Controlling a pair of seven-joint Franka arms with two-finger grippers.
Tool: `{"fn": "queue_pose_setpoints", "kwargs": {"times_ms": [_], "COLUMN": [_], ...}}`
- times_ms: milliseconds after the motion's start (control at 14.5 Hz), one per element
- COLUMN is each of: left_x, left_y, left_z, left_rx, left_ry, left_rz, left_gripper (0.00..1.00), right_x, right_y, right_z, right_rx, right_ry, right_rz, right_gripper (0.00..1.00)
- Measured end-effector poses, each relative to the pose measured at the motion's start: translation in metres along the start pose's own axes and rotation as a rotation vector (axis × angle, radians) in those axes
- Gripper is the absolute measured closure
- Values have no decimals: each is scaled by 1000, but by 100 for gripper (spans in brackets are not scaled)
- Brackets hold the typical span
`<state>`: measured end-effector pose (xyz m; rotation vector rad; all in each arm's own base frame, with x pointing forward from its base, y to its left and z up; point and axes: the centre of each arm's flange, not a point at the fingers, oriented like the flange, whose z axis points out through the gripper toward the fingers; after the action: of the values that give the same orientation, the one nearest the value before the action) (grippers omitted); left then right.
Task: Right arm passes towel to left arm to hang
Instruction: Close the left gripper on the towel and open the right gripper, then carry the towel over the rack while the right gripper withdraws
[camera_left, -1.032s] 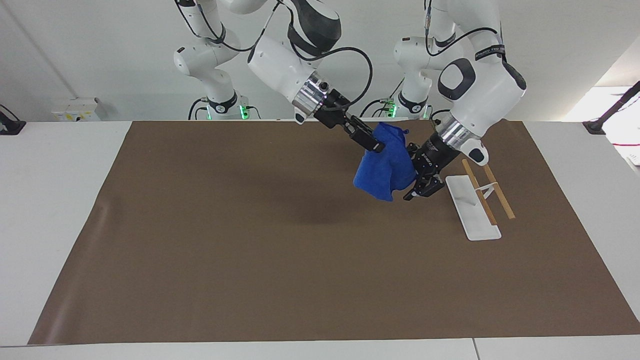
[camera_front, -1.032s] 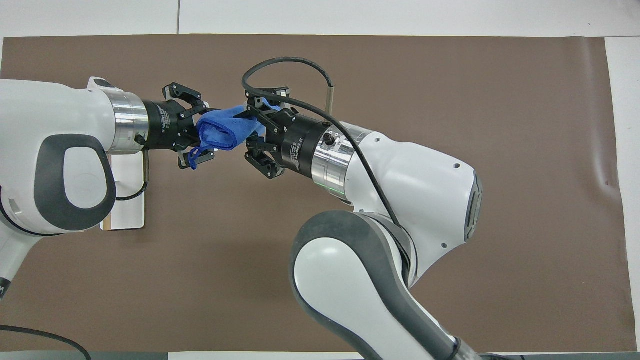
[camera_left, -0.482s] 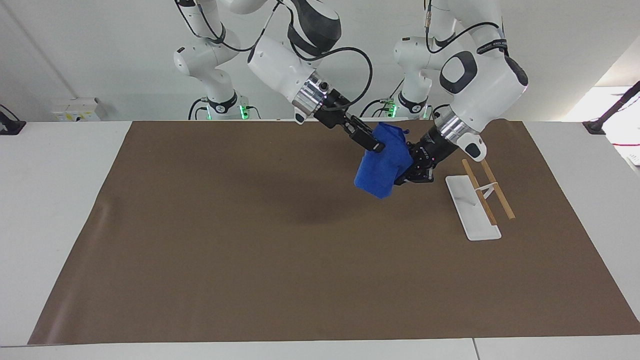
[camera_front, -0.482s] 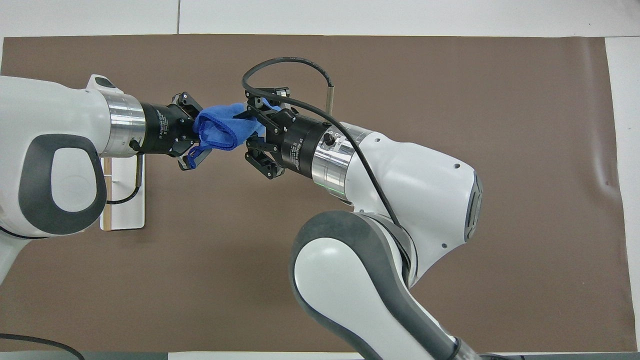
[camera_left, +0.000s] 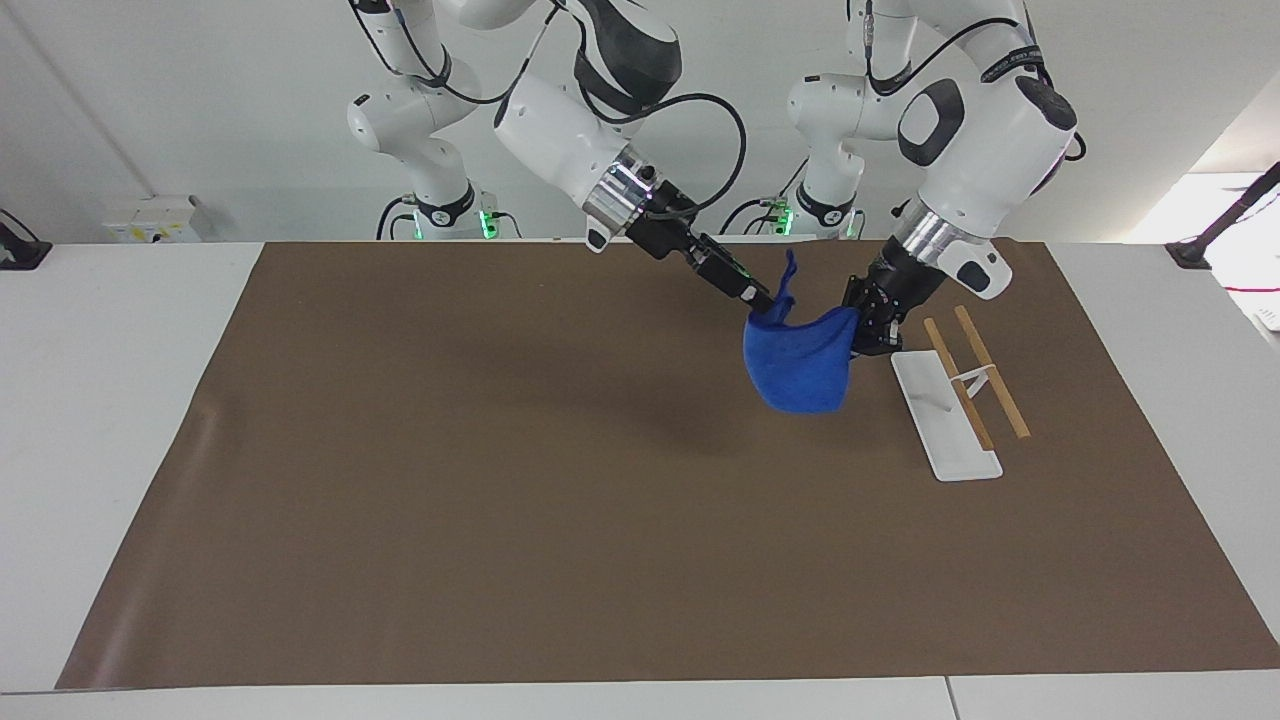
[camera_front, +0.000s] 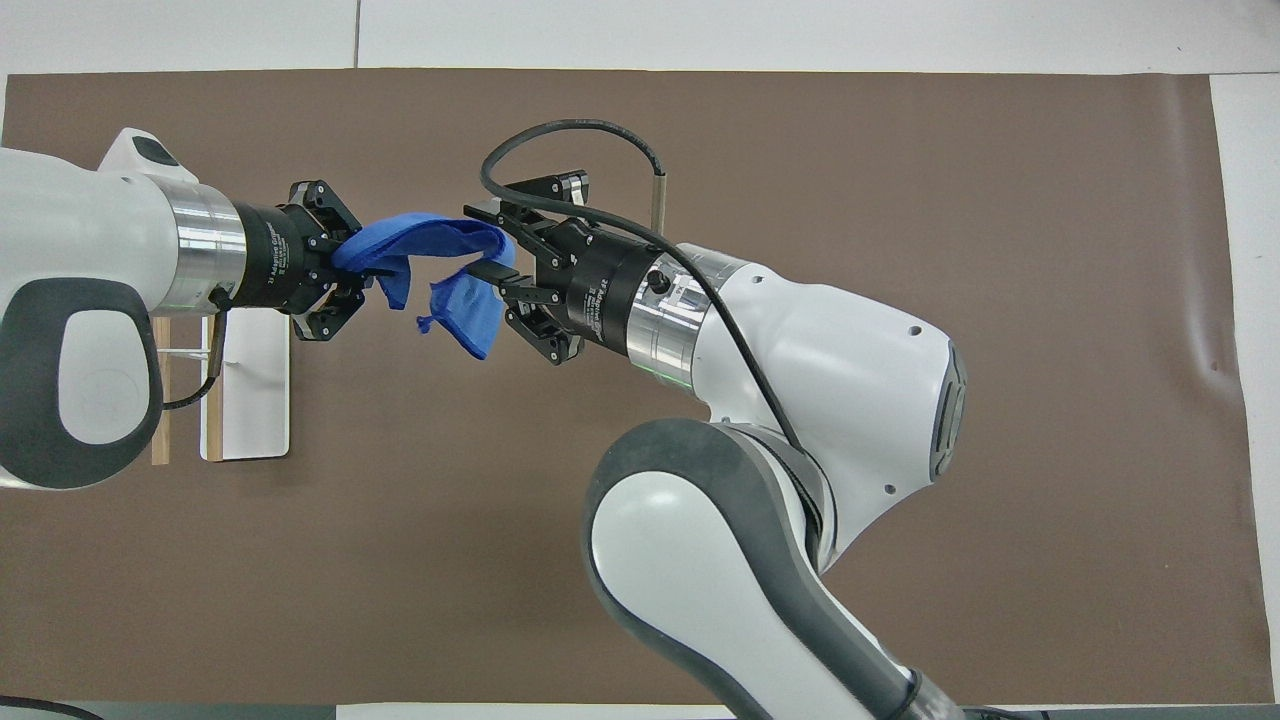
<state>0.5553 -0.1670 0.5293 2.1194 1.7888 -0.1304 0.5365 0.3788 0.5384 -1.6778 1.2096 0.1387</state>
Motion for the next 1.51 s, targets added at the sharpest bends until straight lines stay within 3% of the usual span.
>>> {"fn": "queue_pose_setpoints", "kwargs": {"times_ms": [275, 413, 619, 826, 1032, 1308, 1514], "left_x": [9, 14, 21, 31, 66, 121, 159], "left_y": [-1, -4, -12, -20, -33, -47, -49], "left_z": [-3, -5, -7, -3, 3, -6, -23], "left_rx": [13, 21, 35, 33, 0, -67, -123], "left_ry": [172, 256, 388, 469, 514, 539, 561], "left_rz": [143, 203, 301, 356, 352, 286, 225], "left_gripper": [97, 97, 97, 97, 97, 97, 97], "right_x": [68, 106, 158, 209, 248, 263, 250], "right_y": [0, 4, 10, 8, 7, -14, -42], "right_z": [-15, -30, -53, -83, -122, -180, -235], "right_rx": [-50, -107, -248, -476, -749, -1002, -1047], "right_ry": [128, 195, 246, 270, 289, 251, 253], "right_rz": [-333, -505, -749, -943, -1054, -1104, -1132], "right_gripper": [0, 0, 0, 0, 0, 0, 0]}}
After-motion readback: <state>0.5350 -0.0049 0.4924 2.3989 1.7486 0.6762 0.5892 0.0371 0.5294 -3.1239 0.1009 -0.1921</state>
